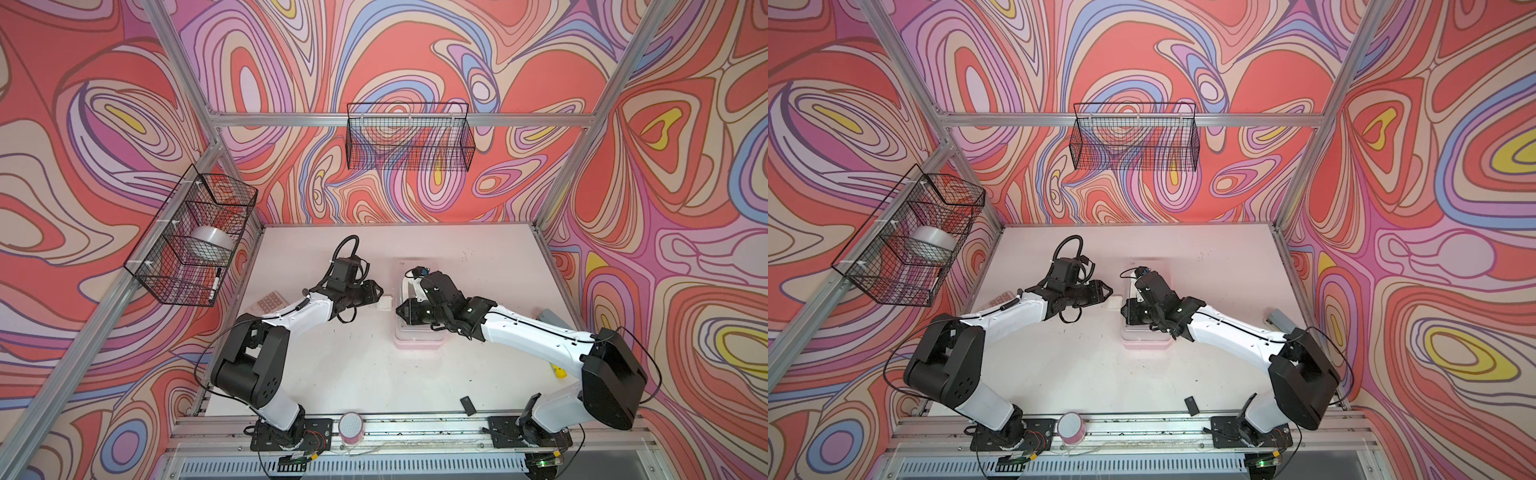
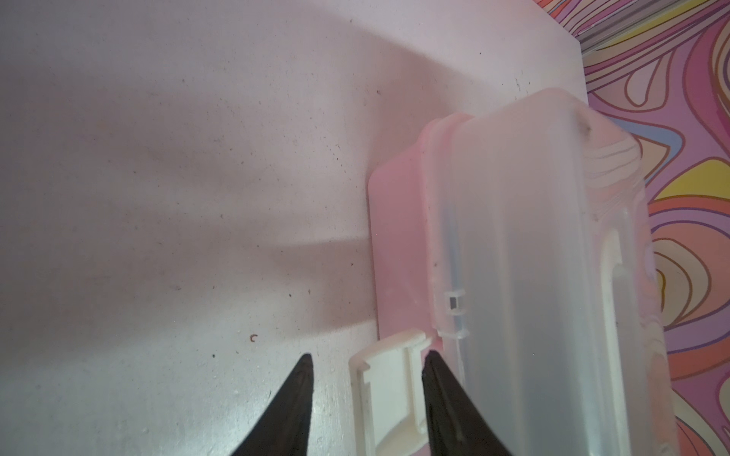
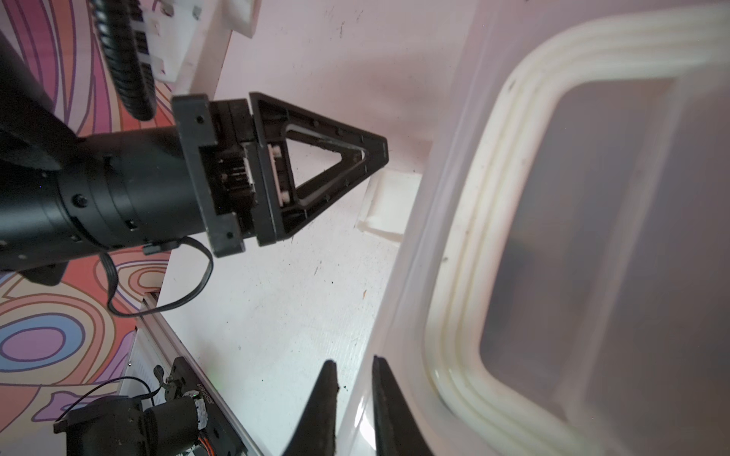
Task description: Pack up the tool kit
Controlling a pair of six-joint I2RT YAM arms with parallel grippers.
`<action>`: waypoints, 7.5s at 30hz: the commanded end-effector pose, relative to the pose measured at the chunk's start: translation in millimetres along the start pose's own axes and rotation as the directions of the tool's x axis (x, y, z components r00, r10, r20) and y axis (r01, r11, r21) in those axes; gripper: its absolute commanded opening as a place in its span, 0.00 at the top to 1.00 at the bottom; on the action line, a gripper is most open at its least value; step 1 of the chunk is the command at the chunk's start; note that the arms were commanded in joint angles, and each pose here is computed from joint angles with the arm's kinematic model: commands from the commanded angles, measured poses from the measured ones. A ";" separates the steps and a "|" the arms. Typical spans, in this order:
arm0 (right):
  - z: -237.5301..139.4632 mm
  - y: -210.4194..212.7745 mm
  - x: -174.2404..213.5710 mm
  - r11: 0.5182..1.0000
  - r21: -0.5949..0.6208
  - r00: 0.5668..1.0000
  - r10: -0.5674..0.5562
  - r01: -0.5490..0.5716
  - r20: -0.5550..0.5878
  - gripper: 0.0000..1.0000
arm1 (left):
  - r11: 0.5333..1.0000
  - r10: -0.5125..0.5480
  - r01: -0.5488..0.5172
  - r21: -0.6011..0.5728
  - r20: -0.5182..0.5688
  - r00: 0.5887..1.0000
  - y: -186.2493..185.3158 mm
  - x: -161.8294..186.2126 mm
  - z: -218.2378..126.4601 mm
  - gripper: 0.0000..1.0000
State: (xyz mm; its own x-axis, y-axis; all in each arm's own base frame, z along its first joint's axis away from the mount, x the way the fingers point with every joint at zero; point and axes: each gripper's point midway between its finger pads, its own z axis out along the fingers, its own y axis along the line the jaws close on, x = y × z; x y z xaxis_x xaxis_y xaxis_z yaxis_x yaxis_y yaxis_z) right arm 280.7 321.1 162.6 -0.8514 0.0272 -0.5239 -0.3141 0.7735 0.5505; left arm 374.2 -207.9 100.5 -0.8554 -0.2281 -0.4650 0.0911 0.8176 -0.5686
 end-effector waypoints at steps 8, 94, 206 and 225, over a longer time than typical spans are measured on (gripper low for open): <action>-56.4 17.6 -45.0 0.998 0.018 0.990 -0.060 0.058 0.128 0.81 | 1.000 0.012 -0.012 0.004 -0.038 0.999 5.4 12.6 0.1 0.58; -34.5 -62.0 -36.4 0.976 0.216 0.996 -0.026 0.007 0.084 0.80 | 0.961 -0.100 0.120 0.248 -0.091 0.991 -39.1 17.8 -10.1 0.75; -8.5 -81.3 -21.1 0.971 0.237 1.000 0.025 -0.027 0.012 0.79 | 0.965 -0.091 0.129 0.228 -0.167 0.982 -25.5 67.5 24.0 0.74; -11.2 -75.9 -20.4 0.974 0.221 0.999 0.046 -0.043 -0.008 0.78 | 0.966 -0.100 0.130 0.222 -0.143 0.985 -20.6 69.4 26.7 0.62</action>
State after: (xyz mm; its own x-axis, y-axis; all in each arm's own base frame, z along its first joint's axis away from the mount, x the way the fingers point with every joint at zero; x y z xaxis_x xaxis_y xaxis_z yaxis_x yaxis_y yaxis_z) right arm 326.3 262.6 154.9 -0.8287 0.0865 -0.5530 -0.2069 0.8706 0.4463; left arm 346.6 -261.4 89.4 -0.8942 -0.2549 -0.3681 0.1619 0.5823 -0.7967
